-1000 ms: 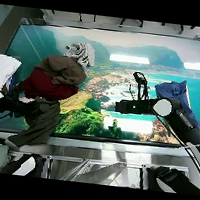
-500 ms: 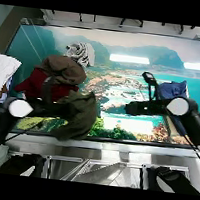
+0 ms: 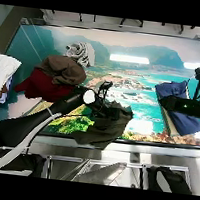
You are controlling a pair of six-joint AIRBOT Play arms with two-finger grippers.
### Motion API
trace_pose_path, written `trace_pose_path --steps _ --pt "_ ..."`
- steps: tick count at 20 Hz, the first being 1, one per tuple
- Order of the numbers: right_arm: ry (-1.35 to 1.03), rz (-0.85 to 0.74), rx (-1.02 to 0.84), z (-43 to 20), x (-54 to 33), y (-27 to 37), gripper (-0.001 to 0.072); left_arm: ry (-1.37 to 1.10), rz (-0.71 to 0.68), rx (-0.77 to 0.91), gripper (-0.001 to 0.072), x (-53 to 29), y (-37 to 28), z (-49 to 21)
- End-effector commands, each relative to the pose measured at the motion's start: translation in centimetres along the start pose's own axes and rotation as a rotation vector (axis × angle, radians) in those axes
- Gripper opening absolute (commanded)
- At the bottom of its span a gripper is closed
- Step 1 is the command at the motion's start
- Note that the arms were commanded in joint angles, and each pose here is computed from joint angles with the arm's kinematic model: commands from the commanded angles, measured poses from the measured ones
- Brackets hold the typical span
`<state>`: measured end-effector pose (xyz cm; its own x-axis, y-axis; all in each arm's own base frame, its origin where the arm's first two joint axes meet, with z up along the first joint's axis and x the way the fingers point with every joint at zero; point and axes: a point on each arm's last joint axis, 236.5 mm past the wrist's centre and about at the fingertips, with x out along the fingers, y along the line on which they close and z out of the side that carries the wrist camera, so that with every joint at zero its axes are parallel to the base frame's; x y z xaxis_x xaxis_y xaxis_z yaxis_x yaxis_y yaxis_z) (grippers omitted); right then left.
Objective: Fold the shirts.
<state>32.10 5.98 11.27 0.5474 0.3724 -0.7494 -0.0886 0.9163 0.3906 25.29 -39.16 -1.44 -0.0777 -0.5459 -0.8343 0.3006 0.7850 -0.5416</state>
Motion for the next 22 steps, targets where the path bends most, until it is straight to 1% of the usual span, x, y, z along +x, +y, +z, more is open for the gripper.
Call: trace_pose_path --steps 1,3,4,5,7,9,10,11,12,14,16,19,22 --pt "0.001 -0.02 0.029 0.1 0.0 -1.3 0.0034 0.196 0.061 0.157 0.0664 -1.2 0.3 -2.8" --pt "0.012 -0.02 0.033 0.0 0.3 -1.5 0.0034 0.21 0.177 0.22 0.0664 -5.0 2.9 -4.1" --pt "0.014 -0.019 0.035 0.0 0.3 -1.5 0.0034 0.182 0.222 0.226 0.0664 -6.9 4.2 -4.4" --pt "0.016 -0.019 0.036 -0.1 0.4 -1.5 0.0034 0.152 0.239 0.213 0.0664 -8.6 5.4 -5.0" --pt "0.025 -0.017 0.037 -0.3 0.4 -1.5 0.0034 0.146 0.221 0.134 0.0664 -10.2 7.9 -7.7" --pt "0.026 -0.006 0.044 -0.2 0.5 -1.3 0.0034 0.206 0.174 0.077 0.0663 -9.7 11.2 -11.6" --pt "0.026 0.008 0.052 -0.2 0.7 -1.0 0.0034 0.23 0.146 0.032 0.0644 -8.9 13.4 -13.3" --pt "0.027 0.027 0.062 -0.1 0.8 -0.6 0.0034 0.252 0.109 -0.038 0.0554 -8.2 15.2 -14.8" --pt "0.027 0.051 0.076 0.0 1.0 -0.1 0.0034 0.259 0.053 -0.107 0.0527 -7.7 16.5 -15.7" --pt "0.026 0.109 0.108 0.3 1.2 1.0 0.0033 0.208 -0.049 -0.249 0.0528 -7.2 19.0 -15.9" --pt "0.03 0.151 0.128 0.3 1.3 1.9 0.0033 0.122 -0.09 -0.343 0.0528 -7.1 21.5 -14.7" --pt "0.048 0.165 0.13 -0.1 1.3 2.3 0.0033 0.07 -0.162 -0.352 0.0528 -6.7 22.2 -13.2" --pt "0.066 0.17 0.129 -0.5 1.2 2.4 0.0034 0.116 -0.191 -0.341 0.0528 -4.7 21.7 -13.5"
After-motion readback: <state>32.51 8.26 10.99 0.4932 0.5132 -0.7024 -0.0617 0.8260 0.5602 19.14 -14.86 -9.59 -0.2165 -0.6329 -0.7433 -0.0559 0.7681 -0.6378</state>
